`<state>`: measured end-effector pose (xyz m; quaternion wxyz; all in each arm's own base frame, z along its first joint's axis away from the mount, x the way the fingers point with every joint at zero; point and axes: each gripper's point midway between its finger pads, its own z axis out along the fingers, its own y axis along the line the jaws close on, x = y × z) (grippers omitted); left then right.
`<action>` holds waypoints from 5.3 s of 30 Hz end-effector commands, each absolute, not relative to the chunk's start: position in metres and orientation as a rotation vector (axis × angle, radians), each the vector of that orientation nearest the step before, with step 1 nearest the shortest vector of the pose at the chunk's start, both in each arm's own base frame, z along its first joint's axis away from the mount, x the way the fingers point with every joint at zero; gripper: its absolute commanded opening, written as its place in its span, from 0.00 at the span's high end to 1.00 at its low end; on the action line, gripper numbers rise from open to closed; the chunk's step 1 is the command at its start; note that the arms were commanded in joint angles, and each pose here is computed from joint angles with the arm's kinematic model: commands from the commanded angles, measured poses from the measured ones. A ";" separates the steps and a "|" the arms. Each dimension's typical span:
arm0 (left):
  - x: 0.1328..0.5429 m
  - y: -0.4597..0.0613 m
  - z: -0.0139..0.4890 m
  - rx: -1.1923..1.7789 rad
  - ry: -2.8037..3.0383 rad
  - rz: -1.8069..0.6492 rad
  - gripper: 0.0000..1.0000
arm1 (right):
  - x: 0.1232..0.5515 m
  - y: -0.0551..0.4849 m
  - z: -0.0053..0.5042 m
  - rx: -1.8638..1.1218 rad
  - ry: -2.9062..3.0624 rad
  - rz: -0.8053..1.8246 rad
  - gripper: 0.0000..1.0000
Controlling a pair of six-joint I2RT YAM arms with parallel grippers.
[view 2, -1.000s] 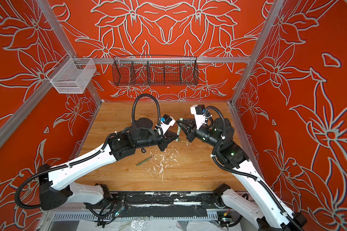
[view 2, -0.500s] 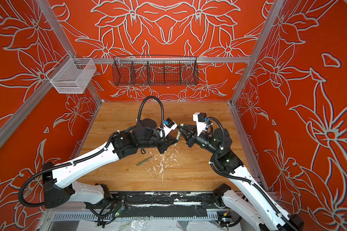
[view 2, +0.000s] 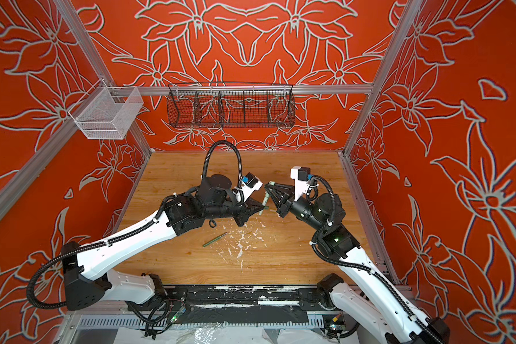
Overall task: Insert pens into pen caps
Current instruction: Put on the pen cap to the pen, then place a pen at the middle-right of the table.
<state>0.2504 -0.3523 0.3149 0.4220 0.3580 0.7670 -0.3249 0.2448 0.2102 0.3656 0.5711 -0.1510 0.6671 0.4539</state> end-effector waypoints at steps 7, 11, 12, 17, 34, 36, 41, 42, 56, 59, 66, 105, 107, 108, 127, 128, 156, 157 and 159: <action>0.272 -0.343 0.407 0.694 1.627 -0.891 0.90 | 0.249 0.216 0.354 -0.314 1.717 1.100 1.00; 0.265 -0.337 0.396 0.717 1.668 -0.879 0.45 | 0.264 0.209 0.361 -0.269 1.729 1.044 1.00; 0.263 -0.334 0.394 0.720 1.673 -0.877 0.31 | 0.267 0.206 0.364 -0.258 1.728 1.028 1.00; 0.247 -0.322 0.360 0.783 1.753 -0.857 0.04 | 0.279 0.189 0.382 -0.180 1.714 1.029 1.00; 0.238 -0.361 0.303 0.957 1.892 -1.018 0.08 | 0.255 0.202 0.406 -0.295 1.596 1.215 1.00; 0.238 -0.365 0.303 0.955 1.898 -1.038 0.16 | 0.251 0.202 0.408 -0.311 1.579 1.214 1.00; 0.235 -0.368 0.308 0.967 1.888 -1.081 0.29 | 0.247 0.201 0.397 -0.352 1.613 1.162 1.00; 0.234 -0.368 0.307 0.971 1.890 -1.085 0.31 | 0.247 0.201 0.394 -0.358 1.622 1.153 1.00; 0.231 -0.364 0.306 1.020 1.899 -1.049 0.46 | 0.249 0.210 0.384 -0.409 1.653 1.184 1.00; 0.231 -0.362 0.307 1.014 1.894 -1.038 0.50 | 0.248 0.211 0.384 -0.421 1.657 1.187 1.00; 0.231 -0.356 0.304 1.004 1.902 -1.021 0.55 | 0.247 0.207 0.387 -0.415 1.649 1.160 1.00; 0.293 -0.355 0.374 0.727 1.822 -1.039 0.51 | 0.235 0.204 0.340 -0.419 1.767 1.095 1.00; 0.294 -0.352 0.354 0.714 1.879 -1.014 0.36 | 0.243 0.204 0.356 -0.399 1.753 1.086 1.00; 0.295 -0.349 0.345 0.703 1.905 -0.996 0.25 | 0.246 0.206 0.365 -0.395 1.732 1.100 1.00; 0.280 -0.223 0.261 0.396 2.203 -0.571 0.03 | 0.366 0.206 0.280 -0.428 2.241 0.875 1.00; 0.276 -0.221 0.253 0.391 2.218 -0.578 0.03 | 0.377 0.198 0.268 -0.419 2.275 0.849 1.00; 0.253 -0.190 0.193 0.239 2.391 -0.504 0.03 | 0.487 0.022 0.045 -0.192 2.838 0.476 1.00; 0.253 -0.190 0.193 0.238 2.392 -0.502 0.03 | 0.488 0.019 0.043 -0.185 2.840 0.461 1.00; 0.253 -0.189 0.192 0.234 2.396 -0.500 0.03 | 0.490 0.021 0.043 -0.180 2.828 0.488 0.98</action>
